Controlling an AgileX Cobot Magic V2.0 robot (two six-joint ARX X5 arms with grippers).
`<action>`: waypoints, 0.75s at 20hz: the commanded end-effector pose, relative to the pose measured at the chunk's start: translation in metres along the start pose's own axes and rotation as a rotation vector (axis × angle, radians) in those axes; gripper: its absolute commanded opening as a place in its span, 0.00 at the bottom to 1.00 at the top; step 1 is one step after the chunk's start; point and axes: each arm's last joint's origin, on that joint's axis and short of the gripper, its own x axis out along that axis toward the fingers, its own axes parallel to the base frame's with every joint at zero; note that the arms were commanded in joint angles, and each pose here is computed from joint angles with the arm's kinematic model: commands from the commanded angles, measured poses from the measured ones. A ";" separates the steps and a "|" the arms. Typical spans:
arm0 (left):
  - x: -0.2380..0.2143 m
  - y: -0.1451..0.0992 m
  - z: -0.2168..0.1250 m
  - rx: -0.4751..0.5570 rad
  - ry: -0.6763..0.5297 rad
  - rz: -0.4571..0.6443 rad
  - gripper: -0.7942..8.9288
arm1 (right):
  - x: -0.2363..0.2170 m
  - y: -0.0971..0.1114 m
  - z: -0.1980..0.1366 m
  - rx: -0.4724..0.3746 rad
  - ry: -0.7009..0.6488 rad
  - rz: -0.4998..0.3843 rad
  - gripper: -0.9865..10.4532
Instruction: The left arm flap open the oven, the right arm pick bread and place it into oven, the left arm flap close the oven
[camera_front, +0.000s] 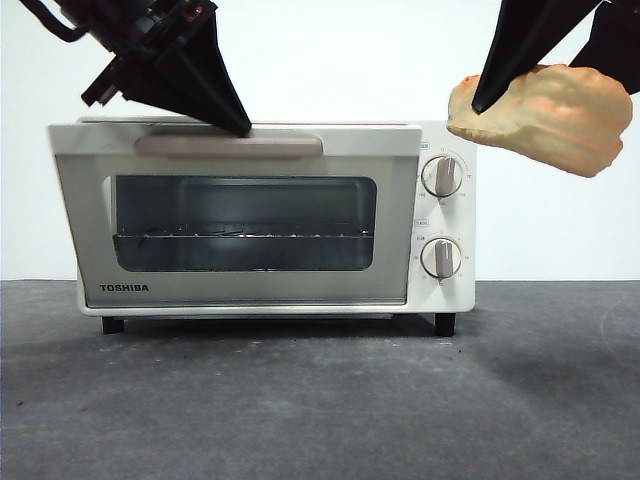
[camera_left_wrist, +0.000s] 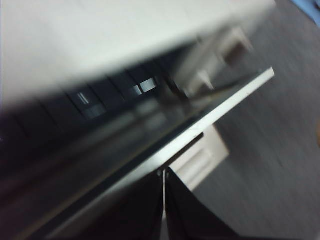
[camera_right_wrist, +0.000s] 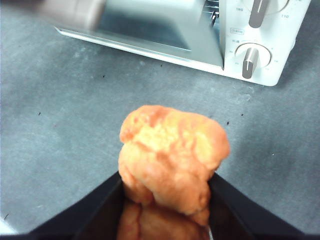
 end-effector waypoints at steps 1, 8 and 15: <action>0.017 0.001 -0.022 -0.024 0.185 0.015 0.10 | -0.006 0.006 0.009 -0.023 -0.037 0.023 0.27; 0.018 -0.018 -0.038 -0.026 0.342 -0.040 0.10 | -0.018 0.011 0.023 -0.045 -0.080 0.049 0.27; 0.018 -0.025 -0.044 -0.027 0.388 -0.034 0.10 | -0.015 0.012 0.023 -0.046 -0.061 0.063 0.27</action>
